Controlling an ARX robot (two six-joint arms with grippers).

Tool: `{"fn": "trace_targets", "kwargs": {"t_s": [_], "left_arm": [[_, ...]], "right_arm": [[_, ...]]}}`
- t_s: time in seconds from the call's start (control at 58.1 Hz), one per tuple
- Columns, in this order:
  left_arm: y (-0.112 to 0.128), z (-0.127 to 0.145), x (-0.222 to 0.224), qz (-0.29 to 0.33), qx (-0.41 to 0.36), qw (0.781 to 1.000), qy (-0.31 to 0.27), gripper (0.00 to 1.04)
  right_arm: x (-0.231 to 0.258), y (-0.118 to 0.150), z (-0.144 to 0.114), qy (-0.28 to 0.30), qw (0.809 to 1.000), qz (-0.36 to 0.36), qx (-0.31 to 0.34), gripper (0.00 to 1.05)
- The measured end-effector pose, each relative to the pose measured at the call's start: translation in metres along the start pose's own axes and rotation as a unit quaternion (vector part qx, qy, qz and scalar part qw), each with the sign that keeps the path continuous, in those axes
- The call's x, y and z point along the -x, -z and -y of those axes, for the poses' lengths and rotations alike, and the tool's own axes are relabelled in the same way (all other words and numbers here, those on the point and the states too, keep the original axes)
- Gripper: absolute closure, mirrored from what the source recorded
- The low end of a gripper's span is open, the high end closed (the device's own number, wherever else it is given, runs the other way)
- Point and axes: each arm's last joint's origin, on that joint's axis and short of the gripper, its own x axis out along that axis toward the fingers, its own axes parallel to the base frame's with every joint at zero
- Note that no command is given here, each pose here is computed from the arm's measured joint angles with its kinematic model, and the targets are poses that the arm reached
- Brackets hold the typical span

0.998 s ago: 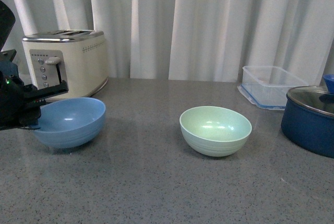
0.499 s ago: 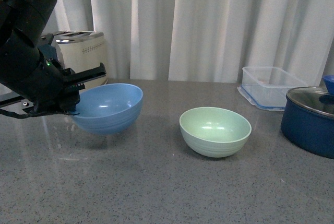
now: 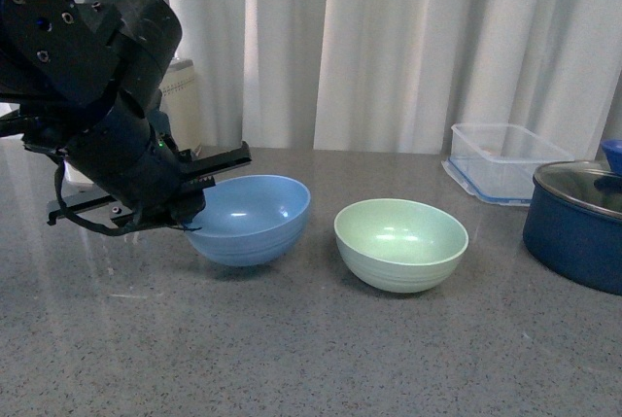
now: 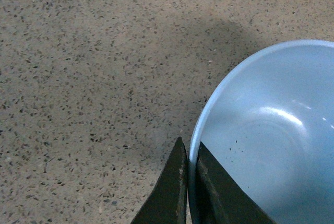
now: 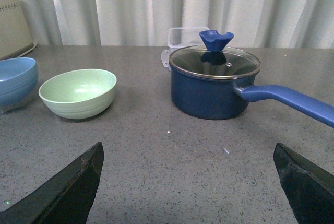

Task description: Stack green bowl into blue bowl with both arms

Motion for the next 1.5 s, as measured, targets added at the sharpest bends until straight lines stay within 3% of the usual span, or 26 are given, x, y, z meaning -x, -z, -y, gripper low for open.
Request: {"fn": "trace_targets", "kwargs": {"t_s": [0.809,1.101,1.308,1.342,1.497], "left_arm": [[0.012,0.014,-0.012,-0.011,-0.016,1.0,-0.011,1.01],[0.012,0.014,-0.009,0.01,-0.028,0.999,-0.016,0.4],[0.01,0.003,0.023,0.078,-0.06,0.995,-0.027,0.09],[0.01,0.001,0.031,0.089,-0.069,0.993,-0.029,0.05],[0.012,-0.012,0.073,0.143,-0.101,0.984,-0.04,0.07]], "right_arm": [[0.0,0.0,0.0,0.0,1.0,0.0,0.0,0.1],[0.0,0.0,0.0,0.0,1.0,0.0,0.0,0.1],[0.0,0.0,0.0,0.0,1.0,0.0,0.0,0.1],[0.0,0.0,0.0,0.0,1.0,0.0,0.0,0.1],[0.0,0.0,0.0,0.0,1.0,0.0,0.0,0.1]]}}
